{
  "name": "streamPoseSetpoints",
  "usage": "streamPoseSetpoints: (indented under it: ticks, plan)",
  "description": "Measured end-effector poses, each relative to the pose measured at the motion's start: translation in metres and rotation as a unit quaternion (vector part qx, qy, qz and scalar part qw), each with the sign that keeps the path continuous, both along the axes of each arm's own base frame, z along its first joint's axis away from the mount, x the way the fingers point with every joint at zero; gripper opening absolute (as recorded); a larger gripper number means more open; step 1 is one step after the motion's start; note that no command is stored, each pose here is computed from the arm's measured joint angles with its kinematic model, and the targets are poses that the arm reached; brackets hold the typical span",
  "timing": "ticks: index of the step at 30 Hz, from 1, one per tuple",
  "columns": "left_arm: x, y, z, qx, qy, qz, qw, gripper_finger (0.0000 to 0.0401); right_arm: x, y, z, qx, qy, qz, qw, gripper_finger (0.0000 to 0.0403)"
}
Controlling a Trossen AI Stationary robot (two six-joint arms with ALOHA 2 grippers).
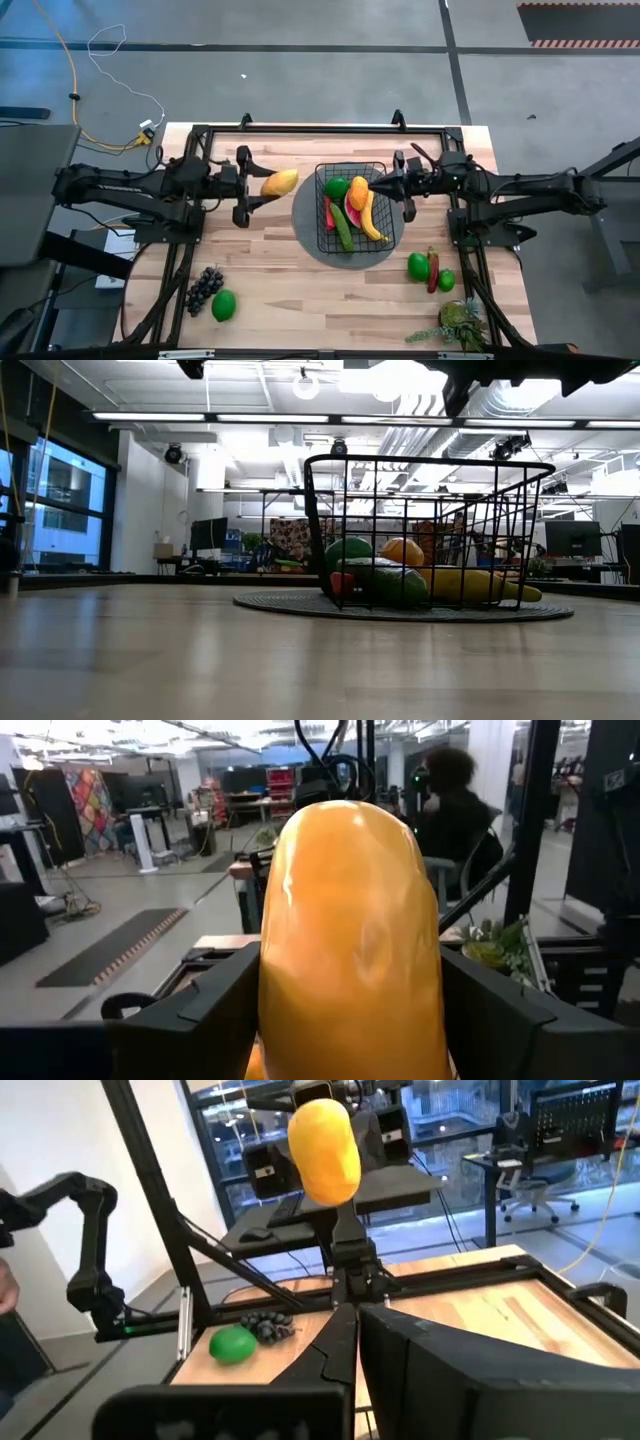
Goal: Build produce basket
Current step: Put the yellow mango into the black wire basket
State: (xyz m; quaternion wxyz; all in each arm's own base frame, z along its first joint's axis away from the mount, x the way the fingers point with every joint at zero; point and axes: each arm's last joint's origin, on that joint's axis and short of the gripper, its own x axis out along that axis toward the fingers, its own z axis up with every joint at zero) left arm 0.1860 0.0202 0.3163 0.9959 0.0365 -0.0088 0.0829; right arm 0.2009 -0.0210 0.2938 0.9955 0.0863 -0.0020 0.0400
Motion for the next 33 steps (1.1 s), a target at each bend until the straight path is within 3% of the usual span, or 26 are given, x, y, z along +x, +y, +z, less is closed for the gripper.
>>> streamPoseSetpoints:
  ticks: [16, 21, 26, 33]
  plan:
    - [0.0, 0.001, 0.0, 0.004, 0.003, 0.011, 1.0, 0.0246, 0.003, 0.0, -0.003, 0.001, 0.007, -0.001, 1.0, 0.0]
    - [0.004, 0.001, -0.002, -0.046, 0.007, 0.011, 0.999, 0.0246, 0.002, 0.0, -0.001, 0.0, 0.002, -0.001, 1.0, 0.0]
    - [0.026, 0.004, 0.011, -0.056, 0.029, 0.015, 0.998, 0.0246, 0.001, 0.0, 0.011, -0.034, -0.065, -0.004, 0.997, 0.0]
    - [0.085, 0.02, 0.037, -0.046, 0.111, 0.047, 0.992, 0.0246, -0.001, -0.002, 0.021, -0.059, -0.115, -0.011, 0.992, 0.0]
